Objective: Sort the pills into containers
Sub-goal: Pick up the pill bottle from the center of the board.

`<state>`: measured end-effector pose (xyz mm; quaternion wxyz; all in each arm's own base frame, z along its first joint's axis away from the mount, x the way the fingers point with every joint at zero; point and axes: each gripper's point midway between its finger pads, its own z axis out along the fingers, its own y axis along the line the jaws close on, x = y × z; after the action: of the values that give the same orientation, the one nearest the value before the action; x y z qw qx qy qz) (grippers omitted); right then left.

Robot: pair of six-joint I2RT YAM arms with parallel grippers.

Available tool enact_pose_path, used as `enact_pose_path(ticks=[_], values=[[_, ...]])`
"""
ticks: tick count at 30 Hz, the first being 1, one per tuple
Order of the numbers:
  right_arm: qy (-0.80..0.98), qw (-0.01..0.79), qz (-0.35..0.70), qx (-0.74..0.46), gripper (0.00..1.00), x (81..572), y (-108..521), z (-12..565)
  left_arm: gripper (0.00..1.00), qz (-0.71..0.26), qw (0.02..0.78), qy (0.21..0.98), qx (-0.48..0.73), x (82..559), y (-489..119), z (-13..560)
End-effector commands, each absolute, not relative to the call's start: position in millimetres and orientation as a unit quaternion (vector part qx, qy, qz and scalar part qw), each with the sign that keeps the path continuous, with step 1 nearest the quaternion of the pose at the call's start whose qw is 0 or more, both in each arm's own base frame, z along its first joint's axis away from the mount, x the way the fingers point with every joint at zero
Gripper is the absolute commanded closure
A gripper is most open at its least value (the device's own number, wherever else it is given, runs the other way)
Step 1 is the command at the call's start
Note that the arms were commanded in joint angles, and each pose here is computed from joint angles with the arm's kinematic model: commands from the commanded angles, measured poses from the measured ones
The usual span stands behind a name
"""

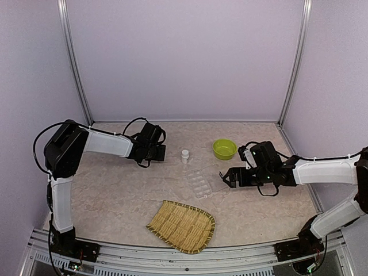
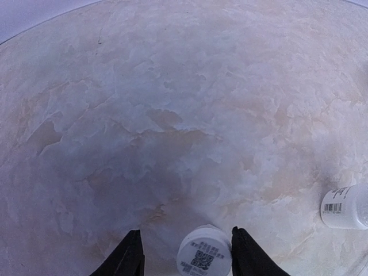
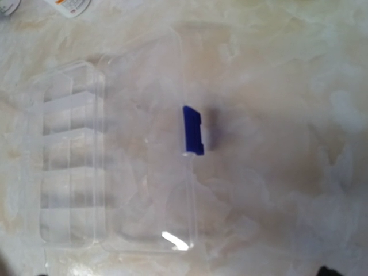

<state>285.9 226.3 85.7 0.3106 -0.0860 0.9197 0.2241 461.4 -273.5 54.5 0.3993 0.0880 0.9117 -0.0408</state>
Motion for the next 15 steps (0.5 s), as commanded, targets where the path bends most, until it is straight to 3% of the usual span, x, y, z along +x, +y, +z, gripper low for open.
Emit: enact_pose_path(ticks=[1, 10, 15], values=[[0.916, 0.319, 0.23, -0.084, 0.0, 289.0, 226.3, 94.0, 0.52, -0.051, 0.401, 0.91, 0.089, 470.8, -276.1, 57.0], [0.916, 0.319, 0.228, -0.089, 0.0, 293.5, 229.7, 96.4, 0.76, -0.065, 0.394, 0.912, 0.092, 467.9, -279.2, 55.2], [0.916, 0.319, 0.228, -0.088, 0.0, 294.7, 230.5, 96.3, 0.81, -0.071, 0.393, 0.912, 0.092, 464.3, -279.5, 57.3]])
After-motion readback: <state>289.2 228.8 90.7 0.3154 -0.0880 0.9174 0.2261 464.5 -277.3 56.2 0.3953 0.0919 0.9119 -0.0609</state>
